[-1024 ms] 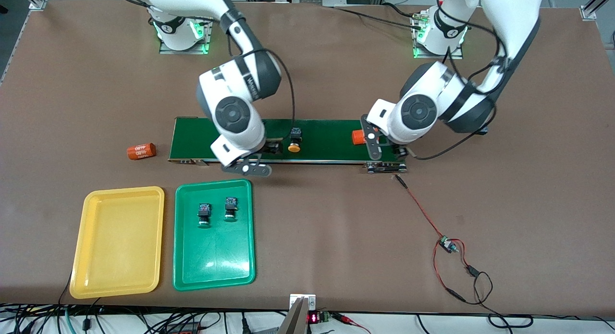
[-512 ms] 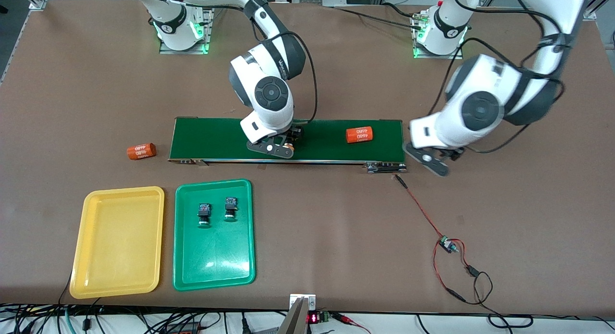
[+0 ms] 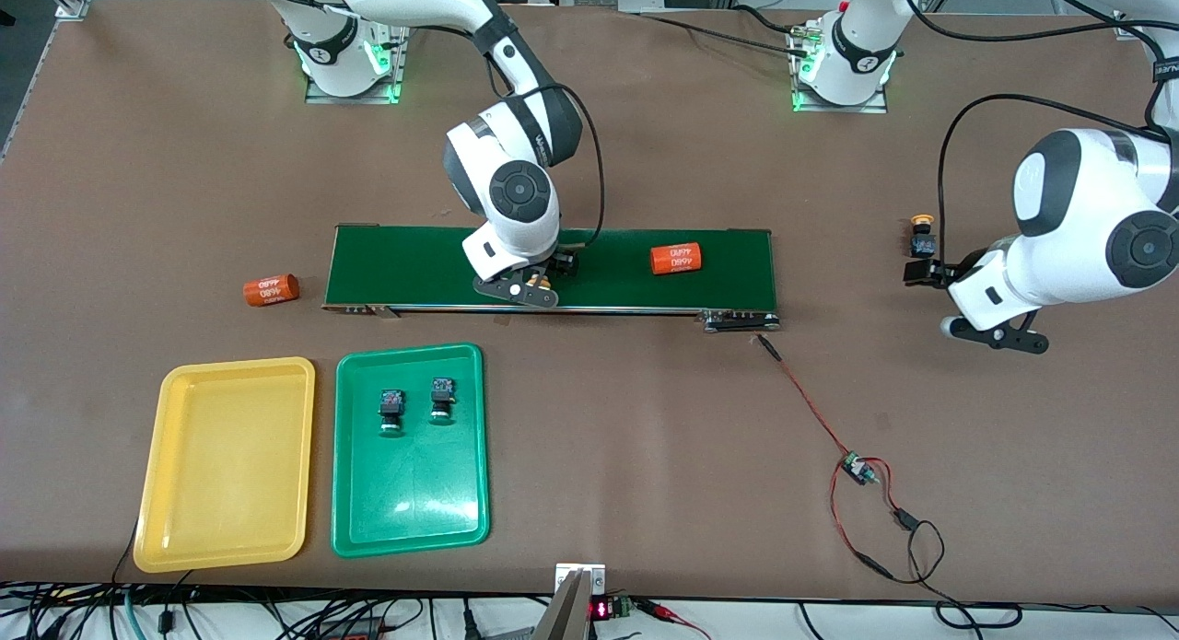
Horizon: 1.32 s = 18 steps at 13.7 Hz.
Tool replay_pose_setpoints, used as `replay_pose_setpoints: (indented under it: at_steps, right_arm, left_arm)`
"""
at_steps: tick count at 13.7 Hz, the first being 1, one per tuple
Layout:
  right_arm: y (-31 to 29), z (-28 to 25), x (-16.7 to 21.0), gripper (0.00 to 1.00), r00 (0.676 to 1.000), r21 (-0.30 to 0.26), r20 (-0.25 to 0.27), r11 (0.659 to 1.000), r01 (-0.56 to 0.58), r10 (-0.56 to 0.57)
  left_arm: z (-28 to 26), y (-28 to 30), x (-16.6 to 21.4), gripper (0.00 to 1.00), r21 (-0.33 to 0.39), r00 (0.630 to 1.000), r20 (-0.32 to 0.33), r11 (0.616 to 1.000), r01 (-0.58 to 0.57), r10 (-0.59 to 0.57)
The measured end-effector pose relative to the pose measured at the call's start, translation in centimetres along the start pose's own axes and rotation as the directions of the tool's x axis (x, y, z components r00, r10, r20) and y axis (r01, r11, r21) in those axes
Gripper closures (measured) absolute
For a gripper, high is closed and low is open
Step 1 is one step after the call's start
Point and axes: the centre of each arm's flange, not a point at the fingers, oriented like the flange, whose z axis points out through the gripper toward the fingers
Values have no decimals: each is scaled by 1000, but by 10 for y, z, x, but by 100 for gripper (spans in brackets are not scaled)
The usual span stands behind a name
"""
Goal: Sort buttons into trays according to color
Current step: 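Carry the yellow button to the yellow tray while the left gripper grasps yellow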
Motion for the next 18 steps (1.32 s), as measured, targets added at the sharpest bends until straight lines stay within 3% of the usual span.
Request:
replay_pose_setpoints:
  at_steps: [1,2,3,6,7,10,13,16,18]
  right_arm:
    - [0,4,0,7,1000,-3,0,1000,-2,2]
    - [-1,7,1,7,1000,-6,1,1000,-3,3]
    - [-1,9,1,15,1000,-9,2,1000,-4,4]
    - [-1,10,1,51,1000,-10,2,1000,-6,6]
    - [0,10,2,57,1000,-7,3,1000,-9,9]
    - [-2,-3,8,57,999,45,15,998,-39,38]
    - [2,-34,28,57,998,94,-12,994,-64,65]
    - [34,-66,75,57,995,110,-7,989,-100,102]
    - [73,-76,115,57,996,117,-6,989,-85,87]
  left_arm:
    - [22,-5,-7,0,-6,999,45,1000,12,-12]
    - [45,-10,-15,0,-12,996,84,1000,26,-25]
    - [64,-19,-23,0,-17,993,107,999,44,-42]
    - [110,-40,-44,0,-24,986,143,996,91,-87]
    - [125,-44,-50,0,-17,984,151,995,94,-91]
    - [165,-50,-60,0,17,981,177,997,74,-76]
    - [190,-53,-60,0,71,974,227,997,14,-30]
    - [210,-53,-55,0,82,974,227,997,-7,-12]
    - [218,-53,-54,7,79,971,238,997,-9,-10]
